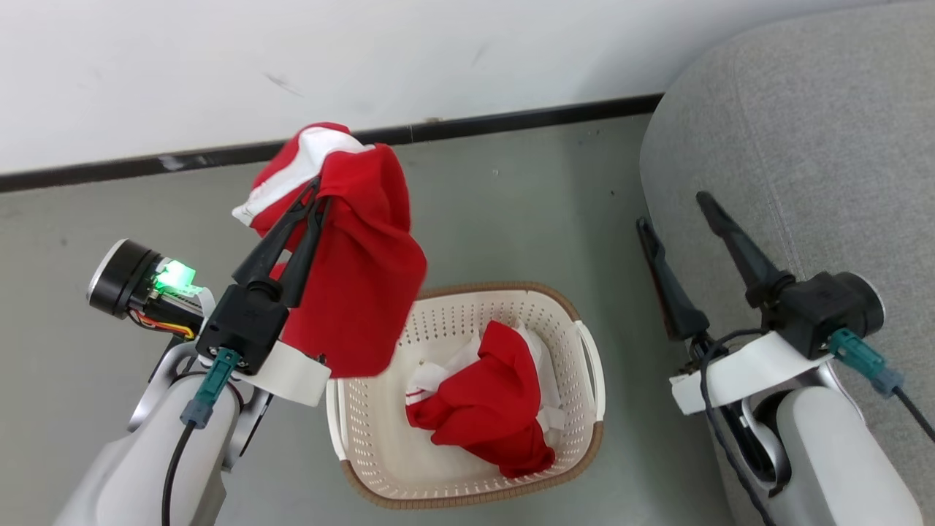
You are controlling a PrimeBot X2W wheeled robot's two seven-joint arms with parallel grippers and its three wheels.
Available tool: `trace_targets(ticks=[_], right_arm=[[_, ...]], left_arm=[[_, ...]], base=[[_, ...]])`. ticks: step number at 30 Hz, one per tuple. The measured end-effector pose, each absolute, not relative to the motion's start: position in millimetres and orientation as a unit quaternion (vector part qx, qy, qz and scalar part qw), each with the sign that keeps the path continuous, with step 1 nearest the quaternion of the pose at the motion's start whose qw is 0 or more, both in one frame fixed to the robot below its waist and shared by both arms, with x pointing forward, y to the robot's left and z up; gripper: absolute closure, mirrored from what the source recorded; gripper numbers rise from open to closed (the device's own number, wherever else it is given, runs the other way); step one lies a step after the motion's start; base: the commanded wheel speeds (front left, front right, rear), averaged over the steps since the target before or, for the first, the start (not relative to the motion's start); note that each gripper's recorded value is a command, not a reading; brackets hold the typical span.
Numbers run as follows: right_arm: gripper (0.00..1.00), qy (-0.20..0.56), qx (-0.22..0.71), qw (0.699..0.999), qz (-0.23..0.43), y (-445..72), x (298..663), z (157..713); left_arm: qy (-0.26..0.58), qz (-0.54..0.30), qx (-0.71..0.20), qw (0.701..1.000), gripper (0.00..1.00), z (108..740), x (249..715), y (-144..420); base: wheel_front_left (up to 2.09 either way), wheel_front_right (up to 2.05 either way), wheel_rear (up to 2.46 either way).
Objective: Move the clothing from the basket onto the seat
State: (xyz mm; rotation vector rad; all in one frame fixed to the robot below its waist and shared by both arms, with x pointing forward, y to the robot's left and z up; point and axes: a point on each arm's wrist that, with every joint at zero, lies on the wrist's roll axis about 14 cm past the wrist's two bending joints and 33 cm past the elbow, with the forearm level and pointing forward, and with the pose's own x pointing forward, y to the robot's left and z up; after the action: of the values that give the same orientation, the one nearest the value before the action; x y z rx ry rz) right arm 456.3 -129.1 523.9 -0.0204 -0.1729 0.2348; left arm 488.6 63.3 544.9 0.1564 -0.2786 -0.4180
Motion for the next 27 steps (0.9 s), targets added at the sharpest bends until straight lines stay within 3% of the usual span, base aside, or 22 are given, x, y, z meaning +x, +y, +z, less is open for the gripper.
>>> trace_targets(ticks=[27], right_arm=[[0.0,-0.088,-0.058,0.941,0.322,-37.6,364.1,538.2]], left_arm=[[-0.229,-0.326,0.101,0.911,1.0,645.9,400.3,4.0]], base=[[0.0,0.0,0.0]])
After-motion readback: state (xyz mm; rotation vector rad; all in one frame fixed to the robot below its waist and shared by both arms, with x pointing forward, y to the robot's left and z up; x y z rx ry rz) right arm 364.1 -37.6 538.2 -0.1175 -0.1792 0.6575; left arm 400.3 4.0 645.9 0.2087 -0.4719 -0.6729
